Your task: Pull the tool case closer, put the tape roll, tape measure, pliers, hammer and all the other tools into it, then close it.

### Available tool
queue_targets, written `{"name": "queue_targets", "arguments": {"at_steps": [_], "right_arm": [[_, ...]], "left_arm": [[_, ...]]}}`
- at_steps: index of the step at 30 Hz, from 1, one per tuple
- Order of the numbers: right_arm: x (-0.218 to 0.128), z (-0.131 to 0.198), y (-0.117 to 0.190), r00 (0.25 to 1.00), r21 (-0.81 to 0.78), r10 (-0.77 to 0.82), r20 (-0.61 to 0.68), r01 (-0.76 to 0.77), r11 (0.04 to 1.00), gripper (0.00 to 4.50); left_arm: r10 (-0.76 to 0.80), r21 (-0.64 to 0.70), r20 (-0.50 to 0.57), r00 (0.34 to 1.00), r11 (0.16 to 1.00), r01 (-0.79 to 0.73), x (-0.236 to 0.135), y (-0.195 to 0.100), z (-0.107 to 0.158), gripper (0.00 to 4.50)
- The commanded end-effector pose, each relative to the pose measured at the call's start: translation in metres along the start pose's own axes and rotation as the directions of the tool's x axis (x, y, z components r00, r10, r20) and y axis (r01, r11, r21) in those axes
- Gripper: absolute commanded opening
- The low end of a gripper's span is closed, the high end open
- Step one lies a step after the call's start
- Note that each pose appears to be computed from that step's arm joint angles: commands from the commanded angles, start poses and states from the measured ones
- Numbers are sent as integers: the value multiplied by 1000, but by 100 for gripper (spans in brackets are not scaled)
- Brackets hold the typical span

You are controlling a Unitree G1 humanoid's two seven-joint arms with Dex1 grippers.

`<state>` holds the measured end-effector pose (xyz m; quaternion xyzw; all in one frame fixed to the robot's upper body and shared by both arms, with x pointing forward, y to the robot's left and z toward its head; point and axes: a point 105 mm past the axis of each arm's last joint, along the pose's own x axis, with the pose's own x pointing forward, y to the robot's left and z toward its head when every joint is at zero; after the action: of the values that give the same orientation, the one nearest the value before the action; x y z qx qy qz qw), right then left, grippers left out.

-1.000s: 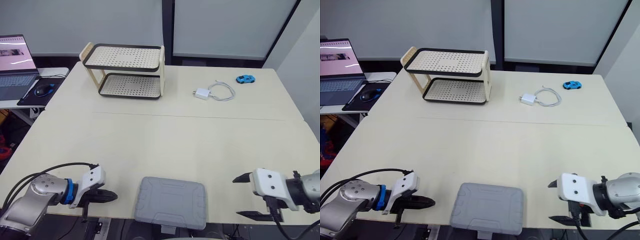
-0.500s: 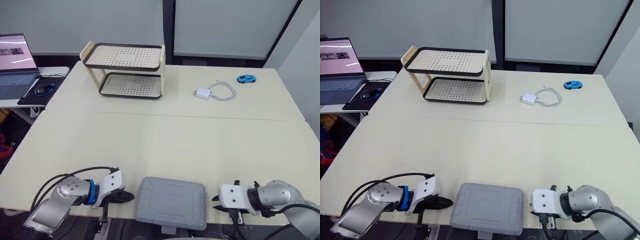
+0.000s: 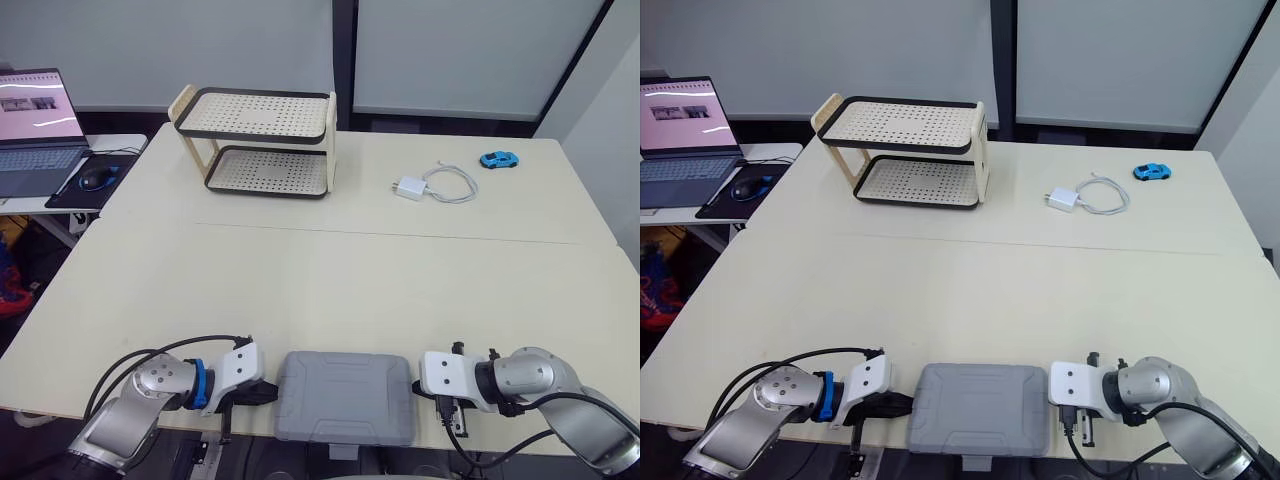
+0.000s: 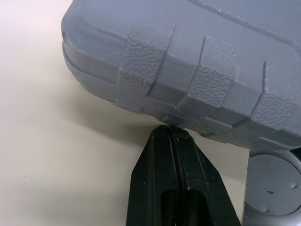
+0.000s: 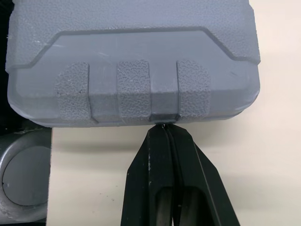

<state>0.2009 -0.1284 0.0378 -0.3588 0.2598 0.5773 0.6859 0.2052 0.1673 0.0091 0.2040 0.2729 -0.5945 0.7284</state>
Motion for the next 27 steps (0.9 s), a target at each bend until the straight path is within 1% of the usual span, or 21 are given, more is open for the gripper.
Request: {"name": "queue_targets", "arguments": {"at_steps": [1, 13, 18, 24, 27], "right_arm": [[-2, 16, -1, 998, -44, 7, 64, -4, 999, 1], [-5, 8, 0, 999, -32, 18, 36, -17, 999, 1], [-4, 6, 4, 999, -28, 38, 30, -37, 999, 1], [-4, 4, 1, 999, -24, 27, 19, -27, 999, 1], [-9, -2, -2, 1000, -6, 4, -3, -4, 1000, 1]], "left_arm": [[-46, 5, 28, 999, 999, 46, 19, -8, 2, 0], [-27, 16, 25, 999, 1000, 27, 17, -1, -5, 0], [-10, 19, 33, 999, 1000, 10, 16, 4, -3, 0], [-6, 23, 28, 1000, 1000, 5, 14, 5, -3, 0], [7, 21, 21, 1000, 1000, -8, 7, 7, -4, 0]]}}
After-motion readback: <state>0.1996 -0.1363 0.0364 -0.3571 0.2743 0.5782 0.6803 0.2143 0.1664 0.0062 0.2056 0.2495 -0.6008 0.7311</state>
